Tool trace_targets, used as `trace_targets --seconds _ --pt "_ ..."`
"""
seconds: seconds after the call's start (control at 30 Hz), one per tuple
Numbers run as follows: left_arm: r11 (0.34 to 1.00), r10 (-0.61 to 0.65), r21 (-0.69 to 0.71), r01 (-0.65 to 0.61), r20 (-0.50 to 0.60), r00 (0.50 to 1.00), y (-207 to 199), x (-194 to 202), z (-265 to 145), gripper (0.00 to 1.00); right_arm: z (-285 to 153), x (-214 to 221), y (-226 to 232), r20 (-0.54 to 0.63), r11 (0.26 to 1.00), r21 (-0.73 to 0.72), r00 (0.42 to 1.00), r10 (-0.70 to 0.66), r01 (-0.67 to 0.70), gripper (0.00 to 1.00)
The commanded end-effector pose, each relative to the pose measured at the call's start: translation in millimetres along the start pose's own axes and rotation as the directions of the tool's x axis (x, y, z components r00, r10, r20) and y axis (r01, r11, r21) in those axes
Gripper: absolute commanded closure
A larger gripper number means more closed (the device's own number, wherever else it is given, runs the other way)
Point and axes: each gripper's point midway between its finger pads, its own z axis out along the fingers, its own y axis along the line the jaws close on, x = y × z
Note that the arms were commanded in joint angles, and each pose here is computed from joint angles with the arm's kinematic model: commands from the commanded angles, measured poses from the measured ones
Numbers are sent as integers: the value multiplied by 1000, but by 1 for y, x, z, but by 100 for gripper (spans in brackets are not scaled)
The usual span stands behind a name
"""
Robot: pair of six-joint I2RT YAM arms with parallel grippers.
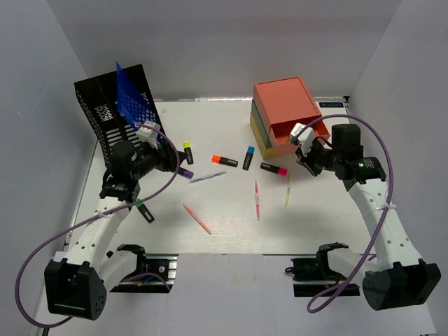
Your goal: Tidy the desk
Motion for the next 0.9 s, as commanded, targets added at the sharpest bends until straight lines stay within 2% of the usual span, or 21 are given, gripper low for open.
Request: trace_targets --seconds 0.0,0.17,0.37,0.87 --pt "1000 11 28 -12 19 1000 -7 -6 -2 30 5 21 -24 -93 990 90 990 -102 111 100" --pt "1000 10 17 -11 20 1000 -6 -5 -3 30 26 38 -54 -168 979 165 982 -90 118 100" --pt "1000 10 21 -11 16 1000 -6 -4 -2 30 45 41 -81 -175 957 247 978 -110 152 100" --pt "1000 14 23 -14 12 1000 -7 -3 -1 30 72 12 -117 -76 944 306 991 -109 127 100"
